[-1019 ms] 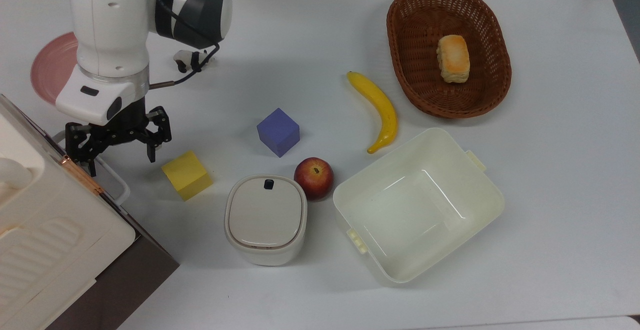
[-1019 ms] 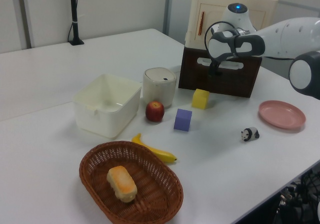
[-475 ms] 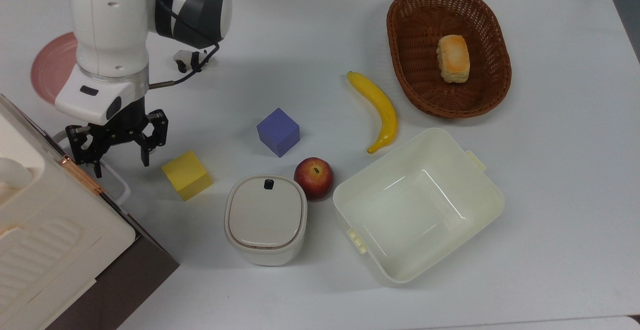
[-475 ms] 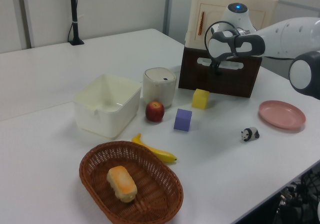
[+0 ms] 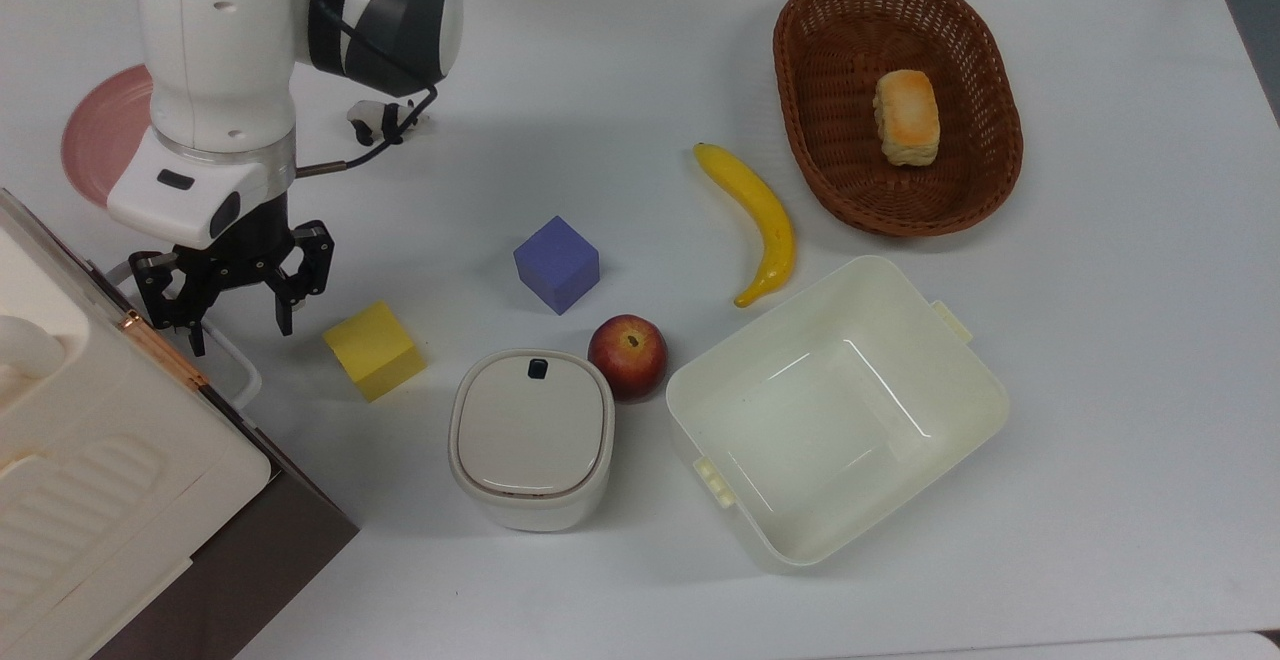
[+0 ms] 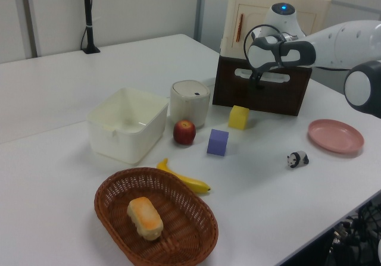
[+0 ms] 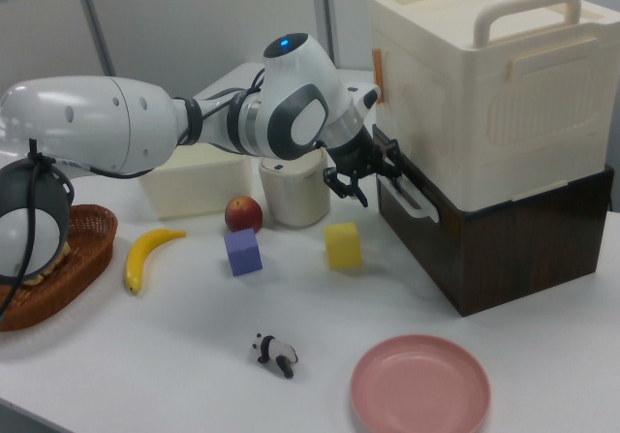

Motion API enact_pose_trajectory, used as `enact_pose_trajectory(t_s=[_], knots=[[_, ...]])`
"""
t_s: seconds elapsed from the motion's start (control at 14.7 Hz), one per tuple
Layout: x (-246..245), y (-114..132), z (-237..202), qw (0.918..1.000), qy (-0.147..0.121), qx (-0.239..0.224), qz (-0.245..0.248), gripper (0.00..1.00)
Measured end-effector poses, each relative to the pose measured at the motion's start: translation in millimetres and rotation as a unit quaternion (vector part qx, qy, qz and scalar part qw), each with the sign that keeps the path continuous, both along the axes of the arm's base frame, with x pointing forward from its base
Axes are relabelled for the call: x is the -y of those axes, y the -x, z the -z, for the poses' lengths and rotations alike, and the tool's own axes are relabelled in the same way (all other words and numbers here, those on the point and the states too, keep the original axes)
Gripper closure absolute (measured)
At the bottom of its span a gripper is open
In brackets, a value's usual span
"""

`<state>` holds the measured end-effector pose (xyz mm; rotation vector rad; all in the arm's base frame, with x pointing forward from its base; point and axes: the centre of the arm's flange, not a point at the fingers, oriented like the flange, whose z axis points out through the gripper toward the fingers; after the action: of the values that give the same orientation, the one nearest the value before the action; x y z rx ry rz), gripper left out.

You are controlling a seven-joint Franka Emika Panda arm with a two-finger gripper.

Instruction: Slide the drawer open

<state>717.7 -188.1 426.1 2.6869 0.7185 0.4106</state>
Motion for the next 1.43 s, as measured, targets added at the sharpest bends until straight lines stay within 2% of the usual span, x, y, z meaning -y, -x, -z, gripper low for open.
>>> enact_pose_trajectory(t_s=[0.14,0.41,1.15,1.22,1.43], knots=[[0.3,-0.2,-1.0,1.0,0.0,0.001,0.0,0.36],[0.7,-0.3,-1.6,1.0,0.001,0.002,0.0,0.41],[1.9,-0.2,-2.0,1.0,0.001,0.002,0.001,0.44],[2.8,-0.1,-2.3,1.0,0.001,0.002,0.002,0.49],[4.2,0.2,-1.8,1.0,0.001,0.002,0.003,0.5]])
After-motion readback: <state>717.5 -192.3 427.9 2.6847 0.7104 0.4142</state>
